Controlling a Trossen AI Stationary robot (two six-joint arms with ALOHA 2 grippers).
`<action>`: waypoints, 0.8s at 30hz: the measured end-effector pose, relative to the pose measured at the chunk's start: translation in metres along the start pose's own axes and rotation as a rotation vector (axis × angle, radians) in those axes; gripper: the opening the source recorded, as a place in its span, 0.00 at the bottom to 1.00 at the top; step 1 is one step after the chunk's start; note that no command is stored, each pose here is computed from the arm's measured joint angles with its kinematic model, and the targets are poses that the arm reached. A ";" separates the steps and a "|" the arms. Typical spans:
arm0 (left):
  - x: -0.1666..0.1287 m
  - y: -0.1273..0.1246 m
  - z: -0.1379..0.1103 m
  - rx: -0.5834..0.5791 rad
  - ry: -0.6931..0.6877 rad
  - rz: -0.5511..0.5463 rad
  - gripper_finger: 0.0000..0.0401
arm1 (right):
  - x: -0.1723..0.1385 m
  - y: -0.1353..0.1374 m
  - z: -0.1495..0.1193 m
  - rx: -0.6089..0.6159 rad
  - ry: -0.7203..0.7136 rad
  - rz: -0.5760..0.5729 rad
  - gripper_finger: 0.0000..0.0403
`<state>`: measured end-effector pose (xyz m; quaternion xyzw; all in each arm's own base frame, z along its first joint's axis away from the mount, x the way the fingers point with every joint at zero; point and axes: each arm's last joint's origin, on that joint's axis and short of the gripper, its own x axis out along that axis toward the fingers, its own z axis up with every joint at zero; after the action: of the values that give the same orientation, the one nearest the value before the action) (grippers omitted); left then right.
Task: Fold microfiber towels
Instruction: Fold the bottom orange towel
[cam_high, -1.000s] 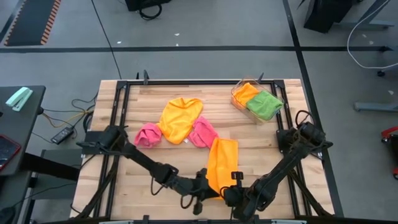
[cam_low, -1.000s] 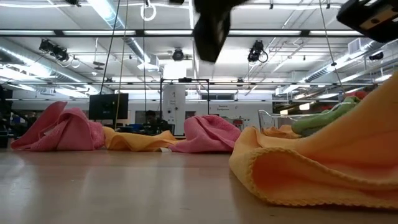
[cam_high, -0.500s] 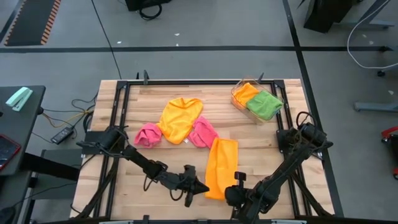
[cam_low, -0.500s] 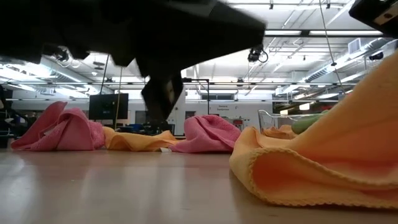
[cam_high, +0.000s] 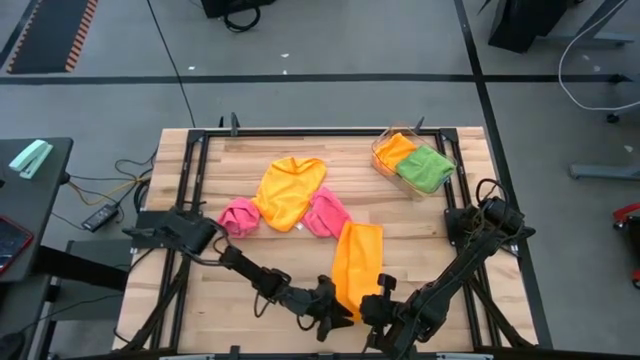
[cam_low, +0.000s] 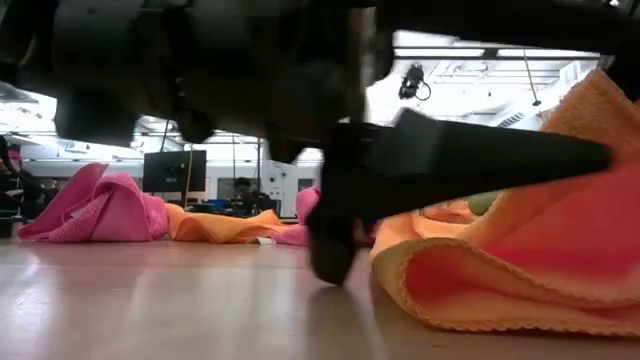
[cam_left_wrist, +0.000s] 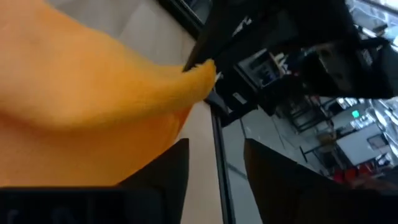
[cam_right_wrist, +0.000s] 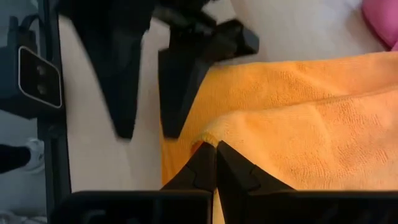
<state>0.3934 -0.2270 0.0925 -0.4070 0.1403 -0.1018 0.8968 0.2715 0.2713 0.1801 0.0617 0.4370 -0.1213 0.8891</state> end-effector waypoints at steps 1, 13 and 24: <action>0.004 -0.001 -0.001 0.019 0.002 0.001 0.42 | 0.000 0.000 0.000 0.006 -0.004 -0.003 0.04; 0.035 -0.008 0.014 0.103 0.061 0.197 0.42 | -0.004 0.000 0.001 0.035 0.036 0.033 0.04; 0.033 -0.021 0.009 0.012 -0.045 0.239 0.39 | -0.006 -0.001 0.002 0.057 0.055 0.044 0.04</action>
<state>0.4256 -0.2438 0.1083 -0.3841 0.1671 0.0140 0.9079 0.2686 0.2712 0.1861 0.1001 0.4560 -0.1125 0.8771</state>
